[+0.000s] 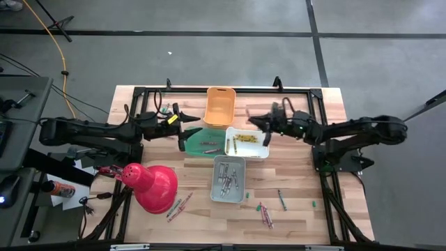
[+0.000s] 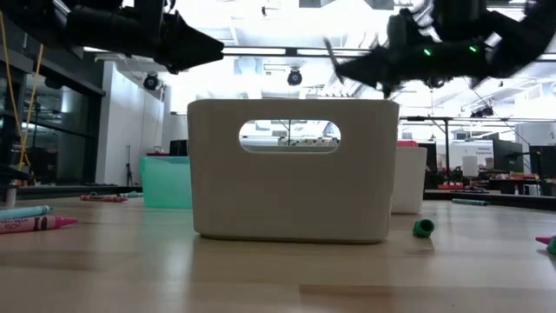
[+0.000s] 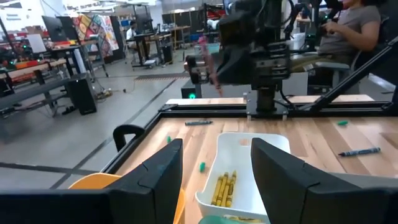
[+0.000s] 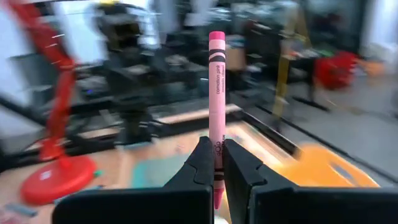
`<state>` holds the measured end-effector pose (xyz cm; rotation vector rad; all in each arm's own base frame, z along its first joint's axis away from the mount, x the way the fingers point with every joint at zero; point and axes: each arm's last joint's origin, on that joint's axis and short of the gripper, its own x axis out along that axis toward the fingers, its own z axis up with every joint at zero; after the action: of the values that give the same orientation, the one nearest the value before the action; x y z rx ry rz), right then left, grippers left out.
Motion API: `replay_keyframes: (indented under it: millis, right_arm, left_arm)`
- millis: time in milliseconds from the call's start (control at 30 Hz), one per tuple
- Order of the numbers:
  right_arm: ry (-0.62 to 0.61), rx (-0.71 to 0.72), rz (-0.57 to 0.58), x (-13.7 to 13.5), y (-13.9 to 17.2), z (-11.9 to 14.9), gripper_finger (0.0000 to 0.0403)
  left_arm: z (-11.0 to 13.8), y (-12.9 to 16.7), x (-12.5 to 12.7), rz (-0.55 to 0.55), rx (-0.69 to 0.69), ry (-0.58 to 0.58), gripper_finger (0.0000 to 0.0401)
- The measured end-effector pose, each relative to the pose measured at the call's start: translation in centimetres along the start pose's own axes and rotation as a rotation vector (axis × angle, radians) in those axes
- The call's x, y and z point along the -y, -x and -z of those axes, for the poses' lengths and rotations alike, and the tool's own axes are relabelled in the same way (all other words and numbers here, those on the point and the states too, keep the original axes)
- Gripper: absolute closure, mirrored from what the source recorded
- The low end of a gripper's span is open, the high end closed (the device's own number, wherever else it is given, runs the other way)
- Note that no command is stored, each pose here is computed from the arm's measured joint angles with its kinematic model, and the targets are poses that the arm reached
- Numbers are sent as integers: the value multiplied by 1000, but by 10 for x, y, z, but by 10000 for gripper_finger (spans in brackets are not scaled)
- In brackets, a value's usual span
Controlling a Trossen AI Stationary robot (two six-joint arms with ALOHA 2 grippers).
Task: Sort crayons
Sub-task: Put the pink crayon into the blue bin
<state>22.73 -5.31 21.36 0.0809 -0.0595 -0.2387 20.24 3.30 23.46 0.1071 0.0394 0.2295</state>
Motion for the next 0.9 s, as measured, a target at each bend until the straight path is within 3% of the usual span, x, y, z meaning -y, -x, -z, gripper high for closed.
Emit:
replay_keyframes:
  millis: [167, 300, 900]
  right_arm:
    - [136, 65, -203, -22, -31, -26, 402]
    - [198, 55, -292, -38, -44, -29, 402]
    - [219, 45, -311, -43, -48, -25, 402]
  left_arm:
    - [5, -6, 1, 3, -6, -1, 224]
    - [4, -6, 1, 3, -1, 3, 224]
    - [3, -6, 1, 4, 2, 9, 224]
